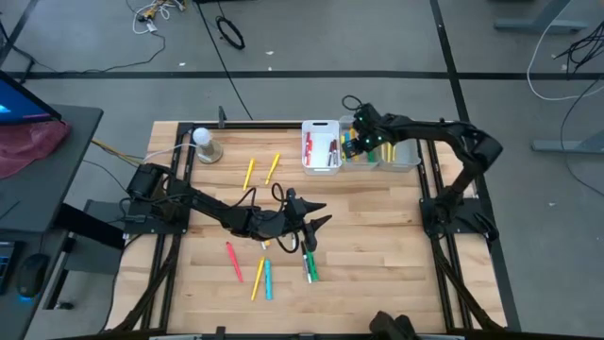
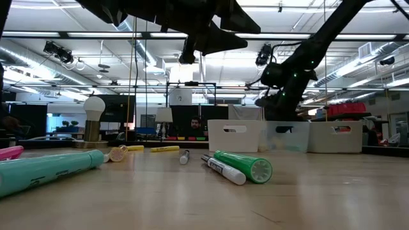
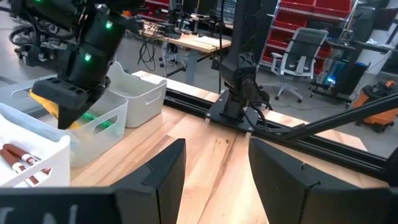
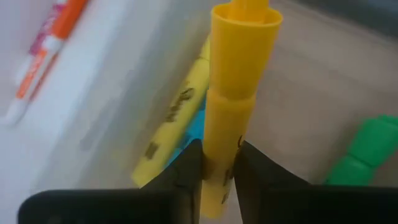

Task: Pick & Place Markers
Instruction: Put the left yellow highlighter pen into the transparent bin, then put the left brown marker pen into the white bin

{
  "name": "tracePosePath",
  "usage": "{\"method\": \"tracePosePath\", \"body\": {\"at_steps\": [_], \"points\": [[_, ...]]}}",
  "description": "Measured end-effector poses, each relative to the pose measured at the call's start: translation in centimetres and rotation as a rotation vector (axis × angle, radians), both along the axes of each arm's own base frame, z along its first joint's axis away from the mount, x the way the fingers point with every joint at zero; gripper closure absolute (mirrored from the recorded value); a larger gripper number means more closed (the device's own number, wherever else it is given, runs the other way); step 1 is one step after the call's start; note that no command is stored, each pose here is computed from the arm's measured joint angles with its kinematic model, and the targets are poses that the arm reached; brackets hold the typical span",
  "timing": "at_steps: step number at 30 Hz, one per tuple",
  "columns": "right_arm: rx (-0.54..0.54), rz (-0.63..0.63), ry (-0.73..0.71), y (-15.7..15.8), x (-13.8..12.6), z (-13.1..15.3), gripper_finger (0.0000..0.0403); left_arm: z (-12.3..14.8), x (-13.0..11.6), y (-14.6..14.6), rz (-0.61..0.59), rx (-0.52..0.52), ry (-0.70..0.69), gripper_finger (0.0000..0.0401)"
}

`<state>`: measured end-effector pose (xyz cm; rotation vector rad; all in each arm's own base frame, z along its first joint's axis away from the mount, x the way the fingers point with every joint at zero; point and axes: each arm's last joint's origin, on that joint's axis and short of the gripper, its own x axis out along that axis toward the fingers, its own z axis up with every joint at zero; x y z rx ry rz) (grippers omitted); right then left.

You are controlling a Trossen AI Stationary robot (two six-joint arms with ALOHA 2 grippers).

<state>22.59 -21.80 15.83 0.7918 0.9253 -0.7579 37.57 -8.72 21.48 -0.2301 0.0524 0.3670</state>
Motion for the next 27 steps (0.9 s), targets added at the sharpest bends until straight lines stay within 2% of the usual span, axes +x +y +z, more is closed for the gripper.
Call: {"method": "tracePosePath", "body": {"at_steps": [8,18,23,27], "points": [[0.012,-0.025,0.016,-0.5,-0.2,-0.6,0.0316,0.0,0.0,-0.1,-0.001,-0.02,-0.007,0.022],[-0.041,0.016,0.057,-0.5,-0.4,-0.5,0.0259,0.0,0.0,-0.1,-0.001,-0.021,-0.008,0.022],[-0.121,0.071,0.023,0.3,-0.8,2.3,0.0242,0.0,0.0,-0.1,-0.003,-0.02,-0.008,0.022],[-0.236,0.148,-0.044,2.4,-1.1,6.3,0.0244,0.6,-0.4,-0.6,-0.011,0.008,0.005,0.022]]}}
